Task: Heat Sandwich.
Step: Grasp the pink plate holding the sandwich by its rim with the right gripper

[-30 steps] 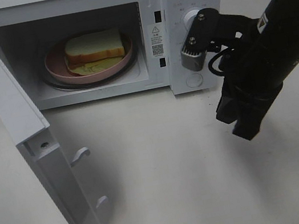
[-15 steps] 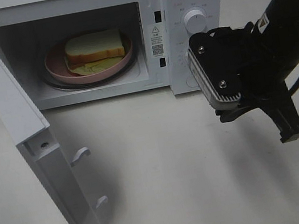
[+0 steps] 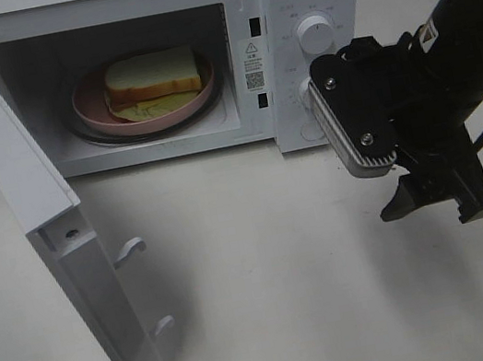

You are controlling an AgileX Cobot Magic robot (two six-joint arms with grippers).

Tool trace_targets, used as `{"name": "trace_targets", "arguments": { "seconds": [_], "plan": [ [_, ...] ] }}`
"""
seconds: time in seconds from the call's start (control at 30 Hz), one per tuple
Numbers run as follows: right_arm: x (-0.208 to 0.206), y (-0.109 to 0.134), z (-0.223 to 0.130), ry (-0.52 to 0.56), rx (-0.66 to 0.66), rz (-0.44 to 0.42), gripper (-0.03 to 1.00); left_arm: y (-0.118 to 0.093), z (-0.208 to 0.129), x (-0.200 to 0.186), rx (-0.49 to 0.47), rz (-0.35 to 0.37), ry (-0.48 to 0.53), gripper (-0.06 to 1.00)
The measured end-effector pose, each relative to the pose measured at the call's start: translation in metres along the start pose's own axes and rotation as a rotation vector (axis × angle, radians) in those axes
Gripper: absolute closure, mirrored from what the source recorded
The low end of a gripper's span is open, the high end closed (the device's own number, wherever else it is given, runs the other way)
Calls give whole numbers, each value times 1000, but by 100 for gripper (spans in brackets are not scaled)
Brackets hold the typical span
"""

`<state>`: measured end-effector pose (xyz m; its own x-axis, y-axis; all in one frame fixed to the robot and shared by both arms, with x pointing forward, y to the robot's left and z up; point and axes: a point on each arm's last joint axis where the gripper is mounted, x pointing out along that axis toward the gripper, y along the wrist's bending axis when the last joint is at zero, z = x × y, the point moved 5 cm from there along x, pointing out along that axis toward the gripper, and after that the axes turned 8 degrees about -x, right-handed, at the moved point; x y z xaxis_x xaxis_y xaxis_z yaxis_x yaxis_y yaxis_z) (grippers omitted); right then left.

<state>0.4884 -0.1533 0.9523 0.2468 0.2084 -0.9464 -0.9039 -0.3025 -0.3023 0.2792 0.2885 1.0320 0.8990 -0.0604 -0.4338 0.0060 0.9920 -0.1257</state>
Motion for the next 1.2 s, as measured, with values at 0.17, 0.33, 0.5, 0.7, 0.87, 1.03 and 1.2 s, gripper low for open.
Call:
{"name": "trace_targets", "arguments": {
  "seconds": [0.17,0.33,0.5,0.7,0.87,1.03,1.2],
  "plan": [
    [0,-1,0,0,30,-10,3,0,0,0,0,0,0,-4],
    [0,-4,1,1,23,-31,2,0,0,0,0,0,0,-4],
    [2,-6,7,33,-41,-38,3,0,0,0,0,0,0,-4],
    [6,-21,16,58,-58,-51,4,0,0,0,0,0,0,-4],
    [11,-41,29,73,-105,-76,4,0,0,0,0,0,0,-4],
    [25,-61,40,78,-132,-77,5,0,0,0,0,0,0,-4],
    [34,-77,49,76,-137,-90,6,0,0,0,0,0,0,-4]
  ]
}}
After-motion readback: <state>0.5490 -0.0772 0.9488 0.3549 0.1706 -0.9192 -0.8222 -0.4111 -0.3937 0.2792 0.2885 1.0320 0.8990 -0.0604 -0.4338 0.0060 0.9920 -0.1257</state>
